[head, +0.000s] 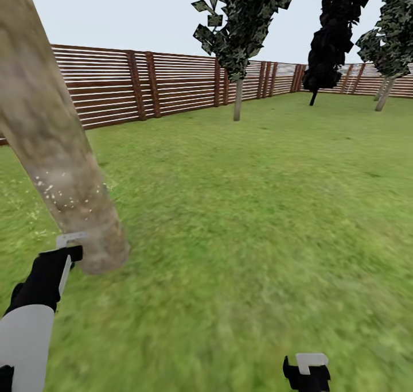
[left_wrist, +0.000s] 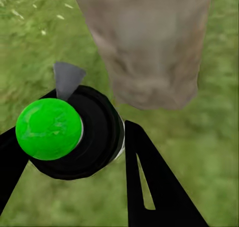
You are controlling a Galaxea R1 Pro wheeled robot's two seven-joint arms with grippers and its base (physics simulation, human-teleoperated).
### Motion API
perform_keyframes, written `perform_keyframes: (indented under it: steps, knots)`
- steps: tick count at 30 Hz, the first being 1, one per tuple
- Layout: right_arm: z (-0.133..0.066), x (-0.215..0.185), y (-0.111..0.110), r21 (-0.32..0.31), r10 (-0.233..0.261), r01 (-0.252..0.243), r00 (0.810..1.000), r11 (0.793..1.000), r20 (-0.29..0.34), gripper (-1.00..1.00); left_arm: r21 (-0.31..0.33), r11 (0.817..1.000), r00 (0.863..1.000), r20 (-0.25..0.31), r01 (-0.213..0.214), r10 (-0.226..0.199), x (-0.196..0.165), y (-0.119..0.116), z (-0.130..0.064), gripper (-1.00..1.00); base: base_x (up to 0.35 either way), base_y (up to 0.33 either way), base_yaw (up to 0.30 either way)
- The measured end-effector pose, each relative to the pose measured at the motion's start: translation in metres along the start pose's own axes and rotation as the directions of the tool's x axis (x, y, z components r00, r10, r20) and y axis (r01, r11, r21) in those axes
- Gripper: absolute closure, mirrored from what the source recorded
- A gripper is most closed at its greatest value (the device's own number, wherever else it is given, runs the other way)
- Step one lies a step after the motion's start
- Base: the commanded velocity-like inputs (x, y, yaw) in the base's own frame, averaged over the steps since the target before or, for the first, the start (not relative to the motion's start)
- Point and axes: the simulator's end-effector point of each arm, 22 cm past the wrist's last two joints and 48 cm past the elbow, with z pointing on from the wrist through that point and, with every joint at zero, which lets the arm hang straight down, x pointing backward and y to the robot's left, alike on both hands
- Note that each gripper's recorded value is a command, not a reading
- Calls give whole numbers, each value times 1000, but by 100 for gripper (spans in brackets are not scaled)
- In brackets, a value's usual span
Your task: In the garden, pick up the pesticide atomizer on the floor and spray pesticide onto both trees until each tree trunk is fully covered.
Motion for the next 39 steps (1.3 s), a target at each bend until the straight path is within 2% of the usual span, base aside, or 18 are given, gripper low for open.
perform_keyframes:
  steps: [2, 5, 7, 12, 16, 17, 19, 20, 22, 29, 30, 32, 39]
  knots:
    - [0, 0, -1, 1, 0, 0, 1000, 1000, 0, -100, -2, 1000, 1000, 10, 0, 0, -1, 1, 0, 100, 276, -167, 12]
    - [0, 0, -2, 2, -2, 2, 1000, 1000, 0, -100, -4, 1000, 1000, -3, -8, 8, 13, 3, 3, 100, 286, -133, 2]
    - [0, 0, -1, 1, -2, 2, 1000, 1000, 0, -100, -30, 1000, 1000, -1, -7, 7, 16, 8, 4, 100, 169, -19, 0]
    - [0, 0, 0, 0, 0, 0, 1000, 1000, 0, -100, -20, 1000, 1000, -10, -3, 2, 23, -6, 4, 100, 12, -1, 163]
    - [0, 0, 1, -2, 0, 0, 1000, 1000, -1, -100, -25, 999, 998, -60, -22, 20, 64, -2, 5, 100, 0, 0, 275]
    - [0, 0, 1, -2, 1, -1, 1000, 1000, -1, -100, -20, 1000, 1000, -29, -11, 10, 60, -5, 5, 100, 0, 0, 268]
    - [0, 0, 1, -3, 1, -1, 1000, 1000, -1, -100, -17, 1000, 996, 92, 18, -17, 47, -16, 5, 100, 0, 0, 220]
    - [0, 0, 2, -3, 1, -1, 1000, 1000, -1, -100, -58, 998, 990, 137, 38, -30, 47, -12, 6, 100, 0, 0, 90]
    - [0, 0, 1, -2, 1, -1, 1000, 1000, -1, -100, -91, 995, 990, 135, 51, -38, 63, -10, 9, 100, 0, 0, 28]
    - [0, 0, 0, 0, -2, 2, 1000, 1000, 0, -100, -112, 992, 992, 120, 51, -37, 71, -7, 10, 100, 205, -124, 2]
    - [0, 0, 0, -1, -2, 2, 1000, 1000, 0, -100, -120, 992, 993, 117, 47, -33, 72, -2, 11, 100, 245, -170, 0]
    - [0, 0, 0, -1, -2, 2, 1000, 1000, 0, -100, -138, 988, 994, 99, 68, -54, 81, 11, 13, 100, 221, -186, 0]
    - [0, 0, 0, 0, 0, 0, 1000, 1000, 0, -100, -142, 987, 993, 97, 77, -64, 83, 13, 12, 100, 28, -264, 203]
